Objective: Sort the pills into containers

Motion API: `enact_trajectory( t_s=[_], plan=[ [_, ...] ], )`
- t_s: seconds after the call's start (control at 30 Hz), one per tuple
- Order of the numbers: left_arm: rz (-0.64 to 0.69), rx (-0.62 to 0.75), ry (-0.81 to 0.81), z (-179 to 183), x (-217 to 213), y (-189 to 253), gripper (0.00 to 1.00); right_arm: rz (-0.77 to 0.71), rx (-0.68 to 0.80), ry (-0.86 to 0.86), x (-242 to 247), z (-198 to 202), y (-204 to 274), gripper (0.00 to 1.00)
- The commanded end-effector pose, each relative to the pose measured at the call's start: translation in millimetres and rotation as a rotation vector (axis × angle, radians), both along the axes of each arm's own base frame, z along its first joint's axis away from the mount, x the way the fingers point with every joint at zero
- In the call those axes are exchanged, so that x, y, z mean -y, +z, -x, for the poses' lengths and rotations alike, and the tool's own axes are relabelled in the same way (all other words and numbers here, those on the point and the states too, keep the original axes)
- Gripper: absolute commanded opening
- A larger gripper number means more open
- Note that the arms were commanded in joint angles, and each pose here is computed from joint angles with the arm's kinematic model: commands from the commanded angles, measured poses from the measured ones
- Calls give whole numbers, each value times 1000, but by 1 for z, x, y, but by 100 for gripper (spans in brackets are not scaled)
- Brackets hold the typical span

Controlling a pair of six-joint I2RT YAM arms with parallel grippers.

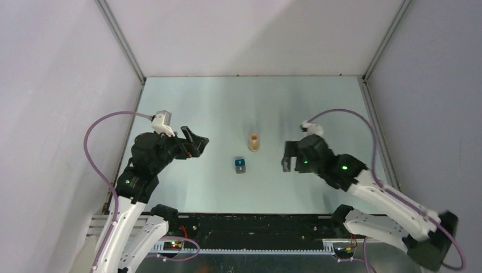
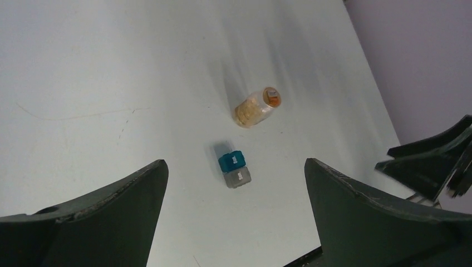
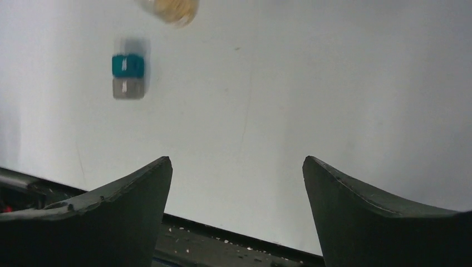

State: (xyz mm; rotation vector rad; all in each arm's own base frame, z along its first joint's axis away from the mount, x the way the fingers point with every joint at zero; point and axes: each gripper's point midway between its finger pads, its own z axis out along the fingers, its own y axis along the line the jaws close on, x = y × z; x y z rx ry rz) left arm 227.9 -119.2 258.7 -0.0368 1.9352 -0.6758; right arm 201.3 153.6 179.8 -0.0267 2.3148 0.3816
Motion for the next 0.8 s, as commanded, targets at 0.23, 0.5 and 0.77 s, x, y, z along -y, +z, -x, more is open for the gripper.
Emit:
enact_trajectory(
  t_s=[0.23,0.5,0.77],
  plan=[
    [-7,-120,135,-22,-10,-42,99,-10,11,71,-159,-14,-53,82],
    [12,-178,171,-24,-10,-62,98,-8,-32,123,-219,-28,-77,58],
    [15,-214,197,-18,-14,-75,97,78,-73,117,-243,-48,-106,69]
  ],
)
